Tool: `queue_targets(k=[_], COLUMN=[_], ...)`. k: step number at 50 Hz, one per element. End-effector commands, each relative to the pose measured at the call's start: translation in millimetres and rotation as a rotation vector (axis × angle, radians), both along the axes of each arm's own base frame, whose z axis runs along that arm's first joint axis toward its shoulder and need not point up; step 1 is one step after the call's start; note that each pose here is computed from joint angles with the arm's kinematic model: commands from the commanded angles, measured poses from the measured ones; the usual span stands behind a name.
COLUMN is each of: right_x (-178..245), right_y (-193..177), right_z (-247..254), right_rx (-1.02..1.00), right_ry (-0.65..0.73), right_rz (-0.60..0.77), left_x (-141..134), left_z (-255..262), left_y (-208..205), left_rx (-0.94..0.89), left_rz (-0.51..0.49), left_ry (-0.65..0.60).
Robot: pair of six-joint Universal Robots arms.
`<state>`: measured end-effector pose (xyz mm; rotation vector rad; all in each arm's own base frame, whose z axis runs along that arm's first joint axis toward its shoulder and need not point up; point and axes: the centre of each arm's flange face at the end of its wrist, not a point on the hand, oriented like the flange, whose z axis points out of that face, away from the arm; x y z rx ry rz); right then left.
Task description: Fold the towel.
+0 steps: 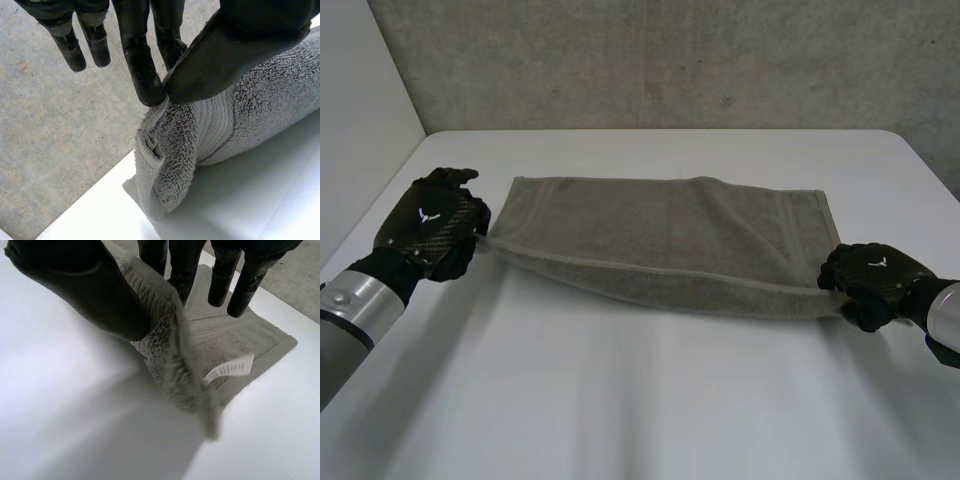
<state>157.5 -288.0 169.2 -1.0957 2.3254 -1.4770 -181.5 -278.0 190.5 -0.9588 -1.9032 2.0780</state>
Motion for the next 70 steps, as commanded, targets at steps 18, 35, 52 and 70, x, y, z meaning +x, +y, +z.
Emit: queue_targets(k=[18, 35, 52, 70], right_x=[-27, -8, 19, 36], right_y=[26, -42, -124, -159], right_z=[123, 67, 15, -27], right_rx=[-0.288, -0.200, -0.386, -0.466], right_ry=[-0.004, 0.203, 0.261, 0.264], right_rz=[-0.059, 0.055, 0.065, 0.073], left_x=[27, 8, -28, -42], left_z=[50, 16, -27, -63], left_y=[37, -23, -110, -152], left_rx=[-0.003, 0.144, 0.136, 0.081], left_rz=[0.075, -0.007, 0.026, 0.042], left_ry=[0.004, -0.004, -0.029, -0.029])
